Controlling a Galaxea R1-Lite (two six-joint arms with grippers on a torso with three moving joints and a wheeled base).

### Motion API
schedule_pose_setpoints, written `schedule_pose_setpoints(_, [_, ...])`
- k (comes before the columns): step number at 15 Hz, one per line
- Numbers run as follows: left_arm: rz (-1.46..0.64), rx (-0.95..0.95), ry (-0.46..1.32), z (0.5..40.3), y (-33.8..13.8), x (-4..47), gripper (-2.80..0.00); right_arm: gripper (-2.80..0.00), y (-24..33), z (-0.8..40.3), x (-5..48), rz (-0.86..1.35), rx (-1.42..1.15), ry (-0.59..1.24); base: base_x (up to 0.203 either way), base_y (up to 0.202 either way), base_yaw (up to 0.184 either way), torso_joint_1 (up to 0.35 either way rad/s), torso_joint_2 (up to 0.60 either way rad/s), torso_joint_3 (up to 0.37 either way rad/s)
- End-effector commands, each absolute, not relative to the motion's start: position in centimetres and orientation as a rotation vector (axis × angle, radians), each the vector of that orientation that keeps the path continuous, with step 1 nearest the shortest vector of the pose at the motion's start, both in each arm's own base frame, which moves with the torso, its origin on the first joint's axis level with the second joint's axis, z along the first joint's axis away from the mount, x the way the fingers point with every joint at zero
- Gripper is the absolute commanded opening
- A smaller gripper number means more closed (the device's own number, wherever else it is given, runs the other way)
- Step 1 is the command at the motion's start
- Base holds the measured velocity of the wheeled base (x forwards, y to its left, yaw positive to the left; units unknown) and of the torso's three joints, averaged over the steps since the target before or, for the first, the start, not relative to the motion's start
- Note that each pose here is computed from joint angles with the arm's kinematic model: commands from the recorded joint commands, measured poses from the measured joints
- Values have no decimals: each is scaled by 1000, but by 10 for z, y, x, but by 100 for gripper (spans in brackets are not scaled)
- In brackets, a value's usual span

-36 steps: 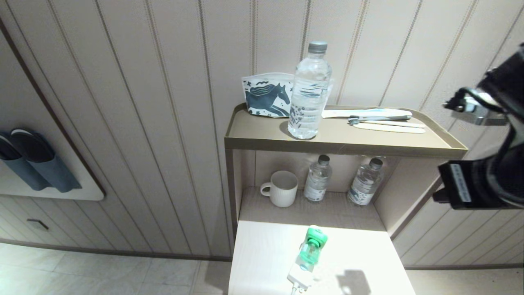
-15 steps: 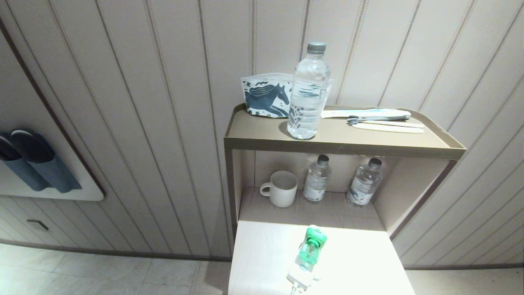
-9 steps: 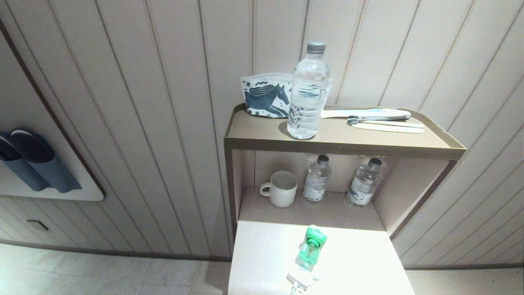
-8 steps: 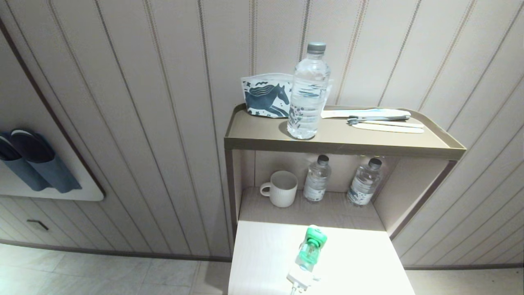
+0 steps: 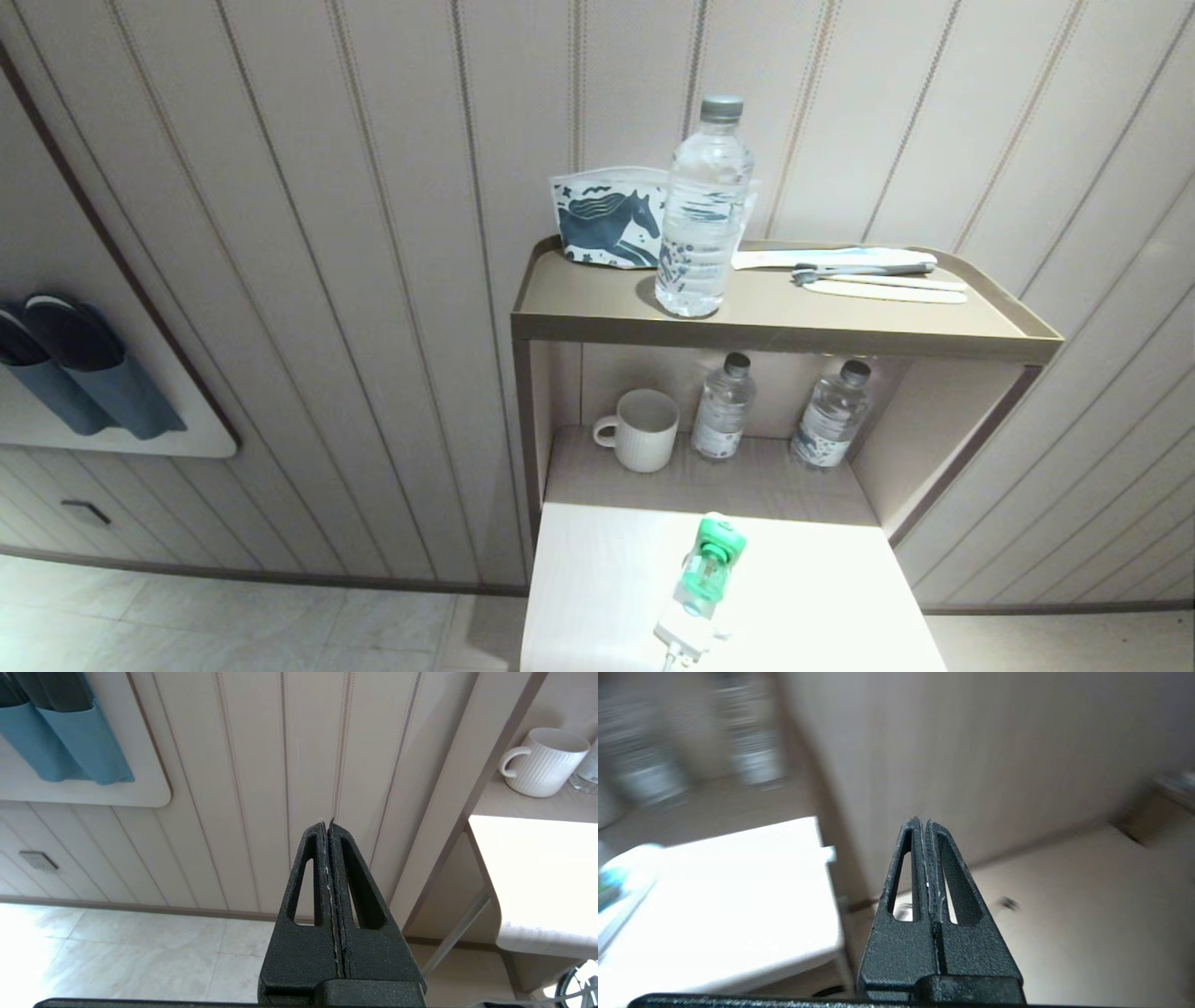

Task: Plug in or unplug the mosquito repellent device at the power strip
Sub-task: Hold the socket with your left hand and unplug it with your right hand

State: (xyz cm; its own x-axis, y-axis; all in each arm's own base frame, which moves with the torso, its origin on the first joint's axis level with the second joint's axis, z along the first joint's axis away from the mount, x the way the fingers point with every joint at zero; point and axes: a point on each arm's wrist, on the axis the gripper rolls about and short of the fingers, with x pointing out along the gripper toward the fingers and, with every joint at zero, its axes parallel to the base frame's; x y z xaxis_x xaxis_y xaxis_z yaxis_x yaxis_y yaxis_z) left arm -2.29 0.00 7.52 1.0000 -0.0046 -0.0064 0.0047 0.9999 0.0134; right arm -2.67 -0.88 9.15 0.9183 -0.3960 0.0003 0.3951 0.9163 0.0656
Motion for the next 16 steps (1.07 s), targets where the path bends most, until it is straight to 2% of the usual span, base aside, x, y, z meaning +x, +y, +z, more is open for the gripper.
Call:
schedule_pose_setpoints(1, [-5, 14, 6, 75, 0, -23, -280, -280, -5, 88, -28, -227, 51, -29, 0, 0, 0, 0, 0, 0])
schedule_pose_setpoints(8, [-5, 14, 6, 75, 0, -23, -280, -280, -1, 83, -27, -42, -179, 32, 0, 0, 0, 0, 0, 0])
schedule_pose_setpoints(10, [-5, 13, 6, 75, 0, -23, -280, -280, 1, 78, -25, 47, -129, 33, 0, 0, 0, 0, 0, 0])
schedule_pose_setpoints(12, [-5, 14, 6, 75, 0, -23, -280, -280, 0, 75, -23, 5, -2, 30, 0, 0, 0, 0, 0, 0])
schedule_pose_setpoints(16, [-5, 14, 6, 75, 0, -23, -280, -280, 0, 76, -23, -9, 11, 0, 0, 0, 0, 0, 0, 0])
